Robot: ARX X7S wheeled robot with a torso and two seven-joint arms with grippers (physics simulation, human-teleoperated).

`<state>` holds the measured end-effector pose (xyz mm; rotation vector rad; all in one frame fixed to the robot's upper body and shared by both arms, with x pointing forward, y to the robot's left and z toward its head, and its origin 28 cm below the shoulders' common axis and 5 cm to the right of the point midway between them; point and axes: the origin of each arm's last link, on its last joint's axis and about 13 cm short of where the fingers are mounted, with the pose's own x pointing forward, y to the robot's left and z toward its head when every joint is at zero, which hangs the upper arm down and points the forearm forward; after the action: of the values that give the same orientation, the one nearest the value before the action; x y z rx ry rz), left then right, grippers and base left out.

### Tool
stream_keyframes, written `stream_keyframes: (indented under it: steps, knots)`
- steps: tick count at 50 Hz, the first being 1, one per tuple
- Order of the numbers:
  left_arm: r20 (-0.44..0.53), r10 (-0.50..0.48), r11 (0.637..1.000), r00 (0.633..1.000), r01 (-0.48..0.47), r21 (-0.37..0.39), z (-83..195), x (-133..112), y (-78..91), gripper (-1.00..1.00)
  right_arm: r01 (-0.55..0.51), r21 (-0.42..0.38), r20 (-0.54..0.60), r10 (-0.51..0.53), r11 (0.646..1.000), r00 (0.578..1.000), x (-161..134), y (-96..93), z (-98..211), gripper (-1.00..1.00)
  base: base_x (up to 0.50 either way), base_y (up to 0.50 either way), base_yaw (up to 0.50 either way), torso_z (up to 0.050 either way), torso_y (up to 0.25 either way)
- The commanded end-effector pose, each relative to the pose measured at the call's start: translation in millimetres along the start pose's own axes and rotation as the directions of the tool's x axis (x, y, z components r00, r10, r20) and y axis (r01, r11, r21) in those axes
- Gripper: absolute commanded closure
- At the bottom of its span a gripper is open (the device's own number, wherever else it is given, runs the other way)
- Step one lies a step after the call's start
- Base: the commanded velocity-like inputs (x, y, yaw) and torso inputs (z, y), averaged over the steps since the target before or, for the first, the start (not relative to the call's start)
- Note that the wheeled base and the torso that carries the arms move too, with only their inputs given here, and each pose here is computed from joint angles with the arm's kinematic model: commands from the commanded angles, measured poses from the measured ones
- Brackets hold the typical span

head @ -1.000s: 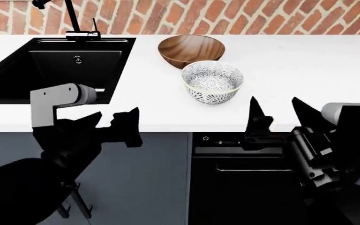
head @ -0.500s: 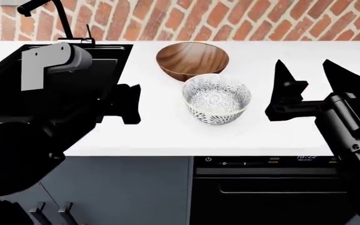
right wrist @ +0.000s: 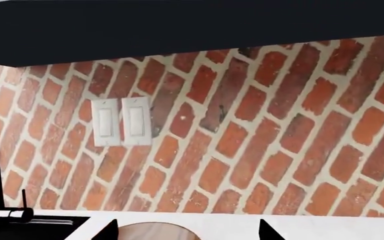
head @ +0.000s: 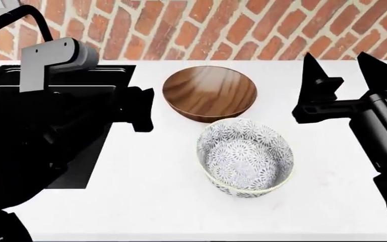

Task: Stack the bowls in the sink.

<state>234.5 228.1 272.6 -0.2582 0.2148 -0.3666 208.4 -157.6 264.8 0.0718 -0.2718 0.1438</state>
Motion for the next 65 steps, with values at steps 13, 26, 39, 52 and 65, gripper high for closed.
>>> stream_keyframes:
  steps: [13,26,39,52,65]
  knots:
    - [-0.084,-0.095,0.985,0.992,0.081,-0.153,-6,-6,-14.4,-1.0,-0.003,-0.007,0.006,0.004,1.0,1.0,3,3.1,-2,-1.0,0.11,0.0,0.0,0.0,0.0]
    - [-0.157,-0.194,0.911,0.968,0.119,-0.394,-12,-2,-28.0,-1.0,0.01,0.001,0.008,-0.01,1.0,1.0,0,-1.8,0,-1.0,0.0,0.0,0.0,0.0,0.0]
    - [-0.195,-0.189,0.886,0.962,0.082,-0.456,-16,6,-31.2,-1.0,0.004,0.012,0.012,-0.004,1.0,1.0,3,-1.0,-2,-1.0,0.0,0.0,0.0,0.0,0.0]
    - [-0.263,-0.165,0.852,0.951,0.003,-0.524,-30,23,-27.7,-1.0,0.013,0.027,-0.003,-0.013,1.0,1.0,4,-5.6,-8,-1.0,0.0,0.0,0.0,0.0,0.0]
    - [-0.331,-0.177,0.849,0.927,-0.027,-0.527,-43,19,-31.7,-1.0,0.016,0.029,0.002,-0.017,0.999,1.0,5,-5.5,-8,-1.0,0.0,0.0,0.0,0.0,0.0]
